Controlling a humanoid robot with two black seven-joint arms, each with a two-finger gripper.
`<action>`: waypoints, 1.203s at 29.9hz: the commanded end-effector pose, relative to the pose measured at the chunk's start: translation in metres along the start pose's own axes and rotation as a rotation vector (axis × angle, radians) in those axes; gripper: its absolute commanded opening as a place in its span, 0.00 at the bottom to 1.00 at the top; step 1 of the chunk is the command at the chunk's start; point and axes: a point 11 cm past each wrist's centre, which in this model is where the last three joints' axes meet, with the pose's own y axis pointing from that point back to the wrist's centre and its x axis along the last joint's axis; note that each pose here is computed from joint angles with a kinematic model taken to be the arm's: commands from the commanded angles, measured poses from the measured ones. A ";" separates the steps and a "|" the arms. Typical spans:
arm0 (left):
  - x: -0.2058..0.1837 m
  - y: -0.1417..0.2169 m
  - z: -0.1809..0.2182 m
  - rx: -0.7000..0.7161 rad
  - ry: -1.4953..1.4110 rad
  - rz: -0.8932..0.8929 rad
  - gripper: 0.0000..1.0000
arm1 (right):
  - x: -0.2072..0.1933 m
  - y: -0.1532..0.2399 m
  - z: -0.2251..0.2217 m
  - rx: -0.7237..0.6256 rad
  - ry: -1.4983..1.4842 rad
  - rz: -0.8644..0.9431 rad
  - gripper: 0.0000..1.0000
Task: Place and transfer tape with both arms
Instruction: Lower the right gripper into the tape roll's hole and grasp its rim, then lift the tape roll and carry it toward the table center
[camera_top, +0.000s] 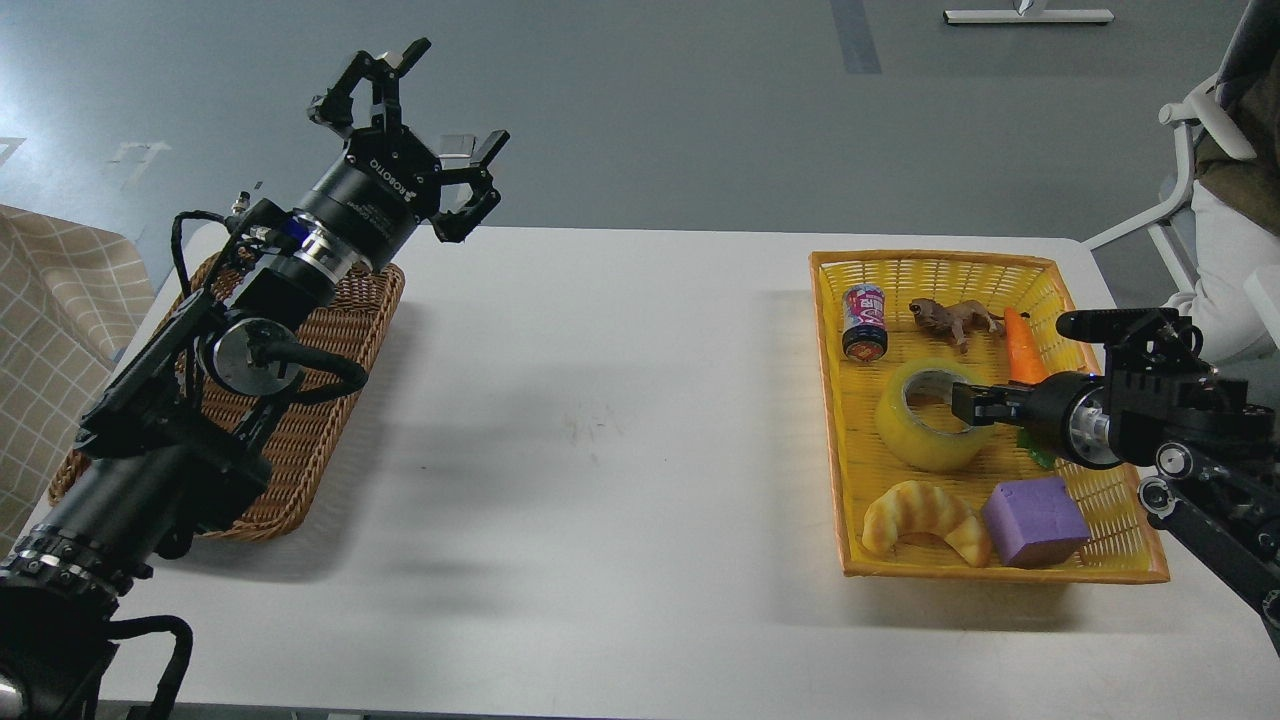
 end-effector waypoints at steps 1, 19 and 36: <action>0.000 0.000 -0.001 0.001 0.002 0.001 0.98 | -0.003 -0.004 0.002 -0.008 -0.012 -0.009 0.50; -0.002 0.000 -0.010 0.007 0.023 0.002 0.98 | 0.027 0.008 -0.023 0.052 0.056 0.049 0.00; -0.003 -0.001 -0.010 0.005 0.024 -0.001 0.98 | 0.113 0.061 -0.053 0.175 0.073 0.223 0.00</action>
